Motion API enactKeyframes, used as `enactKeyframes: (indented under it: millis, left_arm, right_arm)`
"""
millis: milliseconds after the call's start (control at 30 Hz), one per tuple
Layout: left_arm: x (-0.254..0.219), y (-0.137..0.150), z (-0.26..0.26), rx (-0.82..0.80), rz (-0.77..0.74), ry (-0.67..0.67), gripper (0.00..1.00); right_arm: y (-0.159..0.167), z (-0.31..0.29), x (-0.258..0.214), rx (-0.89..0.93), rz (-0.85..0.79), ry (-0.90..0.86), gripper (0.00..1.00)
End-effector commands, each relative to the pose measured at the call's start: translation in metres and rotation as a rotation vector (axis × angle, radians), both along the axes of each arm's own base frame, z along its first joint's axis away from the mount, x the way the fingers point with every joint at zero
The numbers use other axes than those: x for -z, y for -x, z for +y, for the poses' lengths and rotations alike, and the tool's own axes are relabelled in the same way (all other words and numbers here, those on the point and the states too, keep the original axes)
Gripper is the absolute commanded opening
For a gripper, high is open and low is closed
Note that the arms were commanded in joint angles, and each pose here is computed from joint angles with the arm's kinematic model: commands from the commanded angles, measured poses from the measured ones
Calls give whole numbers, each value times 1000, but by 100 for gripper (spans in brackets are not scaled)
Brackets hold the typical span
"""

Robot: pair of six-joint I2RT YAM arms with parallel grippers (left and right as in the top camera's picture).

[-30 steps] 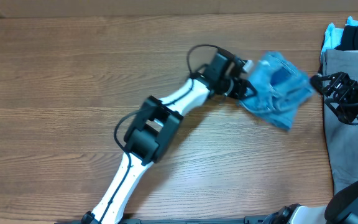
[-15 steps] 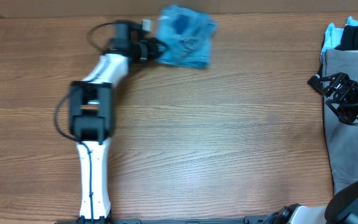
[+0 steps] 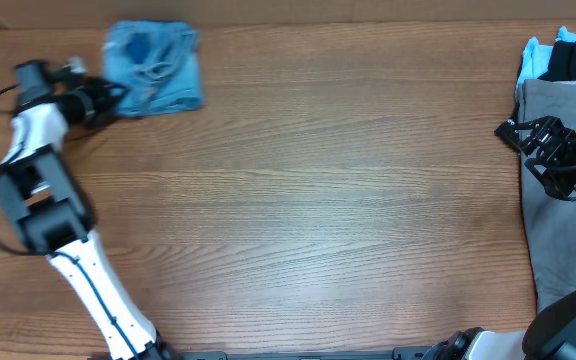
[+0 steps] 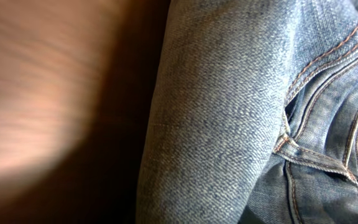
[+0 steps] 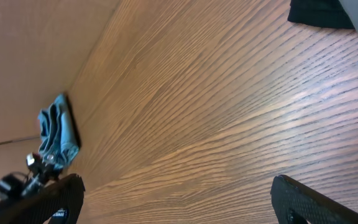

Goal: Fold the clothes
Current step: 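Lift the jeans with the left gripper and carry them to the top-left corner, then lower the jeans onto the table and open the left gripper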

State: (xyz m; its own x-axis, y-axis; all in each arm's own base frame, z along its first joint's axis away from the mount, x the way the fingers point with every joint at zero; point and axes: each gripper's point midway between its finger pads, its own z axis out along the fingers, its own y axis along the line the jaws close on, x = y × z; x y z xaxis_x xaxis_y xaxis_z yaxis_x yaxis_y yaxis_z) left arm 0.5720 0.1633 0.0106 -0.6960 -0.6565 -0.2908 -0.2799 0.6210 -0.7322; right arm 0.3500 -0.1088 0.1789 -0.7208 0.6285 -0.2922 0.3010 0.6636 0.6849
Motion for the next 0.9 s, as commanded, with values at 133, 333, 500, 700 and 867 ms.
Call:
enactKeyframes:
  millis: [133,333,500,700,867]
  left_arm:
    - [49,65,125,-201,108,-141,35]
    - [37,53,147,-182,-2,-263,37]
    - [15,22,155,-187,-137,-375,39]
    - [1,-3,168,-261,-194,-550,40]
    - [-7,-14,178,-350,-196,-643,63]
  right_arm:
    - [0,-1,-5,-5,-11,15,100]
    - [3,1,-2,5,14,1,100]
    - [10,2,3,21,64,-12,100]
    - [19,8,6,21,109,-41,100]
    - [21,10,7,21,122,-50,100]
